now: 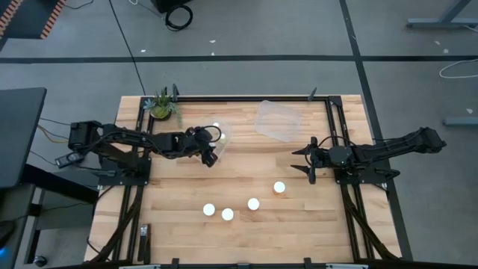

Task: Pick and place medicine bottles into bin by pill shape (circle, oval)
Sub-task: Put the small yellow pill bottle into the left transparent bin

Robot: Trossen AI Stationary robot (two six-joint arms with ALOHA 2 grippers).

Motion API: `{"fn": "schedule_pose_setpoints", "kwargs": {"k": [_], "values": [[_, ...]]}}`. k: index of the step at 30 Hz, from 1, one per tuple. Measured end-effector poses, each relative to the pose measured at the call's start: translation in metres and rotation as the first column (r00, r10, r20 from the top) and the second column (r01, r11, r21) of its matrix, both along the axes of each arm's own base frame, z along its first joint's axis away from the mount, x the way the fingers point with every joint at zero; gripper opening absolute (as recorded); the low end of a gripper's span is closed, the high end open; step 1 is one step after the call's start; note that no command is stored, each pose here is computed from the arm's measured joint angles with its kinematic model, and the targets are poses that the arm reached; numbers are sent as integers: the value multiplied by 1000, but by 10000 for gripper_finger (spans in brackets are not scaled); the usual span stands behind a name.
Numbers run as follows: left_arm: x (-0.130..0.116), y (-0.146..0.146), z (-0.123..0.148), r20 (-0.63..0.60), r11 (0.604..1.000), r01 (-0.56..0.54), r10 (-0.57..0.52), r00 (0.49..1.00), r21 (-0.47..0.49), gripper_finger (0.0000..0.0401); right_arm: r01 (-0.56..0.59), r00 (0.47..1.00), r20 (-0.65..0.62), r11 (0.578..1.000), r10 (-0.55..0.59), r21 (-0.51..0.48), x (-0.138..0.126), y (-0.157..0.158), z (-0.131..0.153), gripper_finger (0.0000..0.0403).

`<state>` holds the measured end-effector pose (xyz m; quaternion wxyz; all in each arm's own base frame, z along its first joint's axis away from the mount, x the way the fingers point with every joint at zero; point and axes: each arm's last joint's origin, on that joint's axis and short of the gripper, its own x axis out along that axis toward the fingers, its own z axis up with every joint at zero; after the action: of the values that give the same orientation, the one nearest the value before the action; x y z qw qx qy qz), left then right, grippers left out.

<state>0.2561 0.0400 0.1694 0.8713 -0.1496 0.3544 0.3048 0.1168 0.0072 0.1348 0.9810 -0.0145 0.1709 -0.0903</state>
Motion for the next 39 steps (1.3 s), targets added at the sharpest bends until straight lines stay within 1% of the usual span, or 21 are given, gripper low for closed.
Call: {"fn": "schedule_pose_setpoints", "kwargs": {"k": [6,13,17,24,28,33,39], "values": [[-1,0,-2,18,999,-31,32,999,-36,138,0,1000,0,1000,0,0,0,0,0,257],[-1,-1,-2,28,998,-23,25,999,-61,136,0,1000,0,1000,0,0,0,0,0,257],[1,-2,-1,55,996,-19,23,998,-85,135,0,1000,0,1000,0,0,0,0,0,257],[5,-1,0,90,996,-16,24,996,-84,140,0,1000,0,1000,0,0,0,0,0,257],[9,0,-4,106,996,-42,51,993,-84,135,0,1000,0,1000,0,0,0,0,0,257],[12,1,-13,85,996,-50,56,995,-76,133,0,1000,0,1000,0,0,0,0,0,257],[13,1,-15,76,996,-49,55,996,-74,140,0,1000,0,1000,0,0,0,0,0,257]]}}
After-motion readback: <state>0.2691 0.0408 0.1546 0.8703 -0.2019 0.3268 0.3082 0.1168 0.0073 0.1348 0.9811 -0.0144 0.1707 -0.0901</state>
